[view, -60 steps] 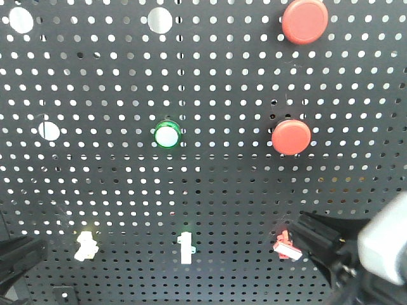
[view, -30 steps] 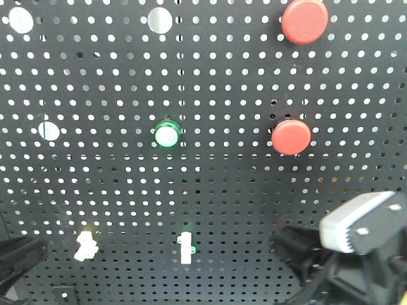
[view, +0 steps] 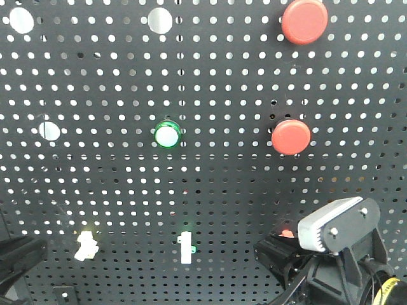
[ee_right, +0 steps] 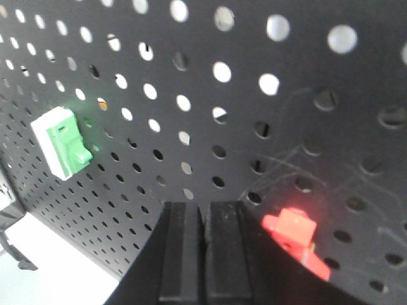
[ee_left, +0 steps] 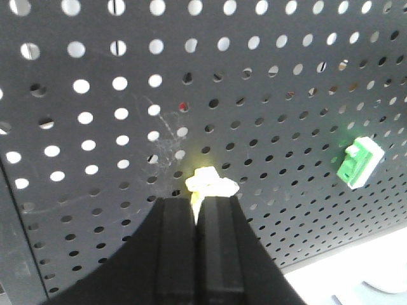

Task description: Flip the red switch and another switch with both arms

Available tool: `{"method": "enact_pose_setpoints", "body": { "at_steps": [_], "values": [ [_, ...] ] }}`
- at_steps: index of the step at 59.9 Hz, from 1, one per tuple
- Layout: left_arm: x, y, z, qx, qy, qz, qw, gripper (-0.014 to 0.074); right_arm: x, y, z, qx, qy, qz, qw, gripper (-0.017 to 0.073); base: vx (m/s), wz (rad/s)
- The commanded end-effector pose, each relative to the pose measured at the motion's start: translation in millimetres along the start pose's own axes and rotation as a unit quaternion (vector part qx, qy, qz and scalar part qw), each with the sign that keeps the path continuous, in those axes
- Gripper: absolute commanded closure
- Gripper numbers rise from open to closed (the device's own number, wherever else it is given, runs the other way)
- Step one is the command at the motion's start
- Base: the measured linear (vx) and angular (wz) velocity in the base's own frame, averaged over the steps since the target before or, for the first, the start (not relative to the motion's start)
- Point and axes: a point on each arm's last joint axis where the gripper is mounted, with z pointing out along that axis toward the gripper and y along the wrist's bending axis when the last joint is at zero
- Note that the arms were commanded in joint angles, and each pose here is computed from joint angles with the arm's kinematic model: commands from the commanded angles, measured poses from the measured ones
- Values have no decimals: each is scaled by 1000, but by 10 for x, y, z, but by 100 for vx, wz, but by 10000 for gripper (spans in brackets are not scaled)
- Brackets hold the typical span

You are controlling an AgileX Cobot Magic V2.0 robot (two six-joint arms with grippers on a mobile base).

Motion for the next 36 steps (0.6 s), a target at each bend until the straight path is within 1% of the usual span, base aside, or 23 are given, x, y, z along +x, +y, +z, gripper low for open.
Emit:
{"method": "enact_pose_setpoints", "body": {
  "at_steps": [1,7,14,22,29,36],
  "values": [
    [-194,-24,-42,9,-63,-8,998,591,-30,-75,-29,35,24,23,999,566,0,0],
    [-194,-24,-42,9,-63,-8,998,591,-9,-86,-36,43,36,31,998,566,0,0],
    [-195,-25,-42,9,-64,-8,998,591,-5,7,-32,28,39,43,998,566,0,0],
    [-198,-25,-42,10,-65,-8,998,591,40,154,-37,12,65,30,997,566,0,0],
    [-199,-25,-43,10,-66,-8,998,591,70,184,-43,14,82,24,996,566,0,0],
    [-199,-25,-43,10,-66,-8,998,591,27,199,-64,4,63,19,998,566,0,0]
  ]
}}
